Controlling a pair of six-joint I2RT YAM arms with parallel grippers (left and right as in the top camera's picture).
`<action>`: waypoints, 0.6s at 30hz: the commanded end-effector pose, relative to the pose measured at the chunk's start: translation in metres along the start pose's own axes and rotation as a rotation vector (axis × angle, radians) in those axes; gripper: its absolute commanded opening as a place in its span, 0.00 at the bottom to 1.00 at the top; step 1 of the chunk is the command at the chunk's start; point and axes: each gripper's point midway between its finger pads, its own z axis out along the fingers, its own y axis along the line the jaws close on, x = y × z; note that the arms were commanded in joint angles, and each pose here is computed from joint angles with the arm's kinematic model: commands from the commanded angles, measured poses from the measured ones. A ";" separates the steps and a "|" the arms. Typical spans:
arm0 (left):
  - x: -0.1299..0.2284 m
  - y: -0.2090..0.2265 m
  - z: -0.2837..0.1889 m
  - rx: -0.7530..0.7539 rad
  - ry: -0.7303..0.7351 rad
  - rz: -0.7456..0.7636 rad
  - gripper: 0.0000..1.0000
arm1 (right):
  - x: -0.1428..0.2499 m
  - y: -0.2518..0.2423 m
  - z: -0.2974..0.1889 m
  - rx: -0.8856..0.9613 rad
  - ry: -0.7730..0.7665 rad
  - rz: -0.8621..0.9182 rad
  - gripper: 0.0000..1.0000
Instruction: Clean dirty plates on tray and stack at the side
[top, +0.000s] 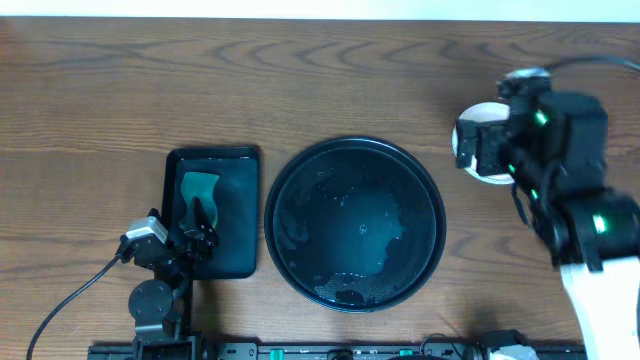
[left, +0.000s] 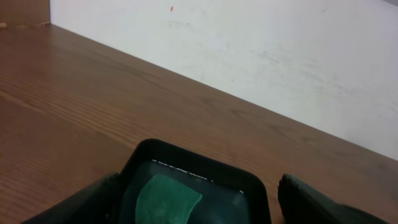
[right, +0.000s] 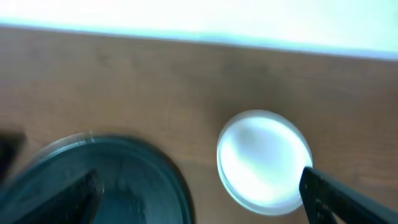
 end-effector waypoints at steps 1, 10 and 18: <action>0.013 0.010 0.000 -0.040 0.042 0.000 0.80 | 0.009 -0.002 -0.018 -0.006 -0.135 0.097 0.99; 0.013 0.010 0.000 -0.040 0.042 0.000 0.80 | 0.060 -0.017 -0.036 -0.070 -0.598 0.348 0.99; 0.013 0.010 0.000 -0.040 0.042 0.000 0.80 | 0.102 -0.024 -0.035 -0.106 -0.786 0.425 0.99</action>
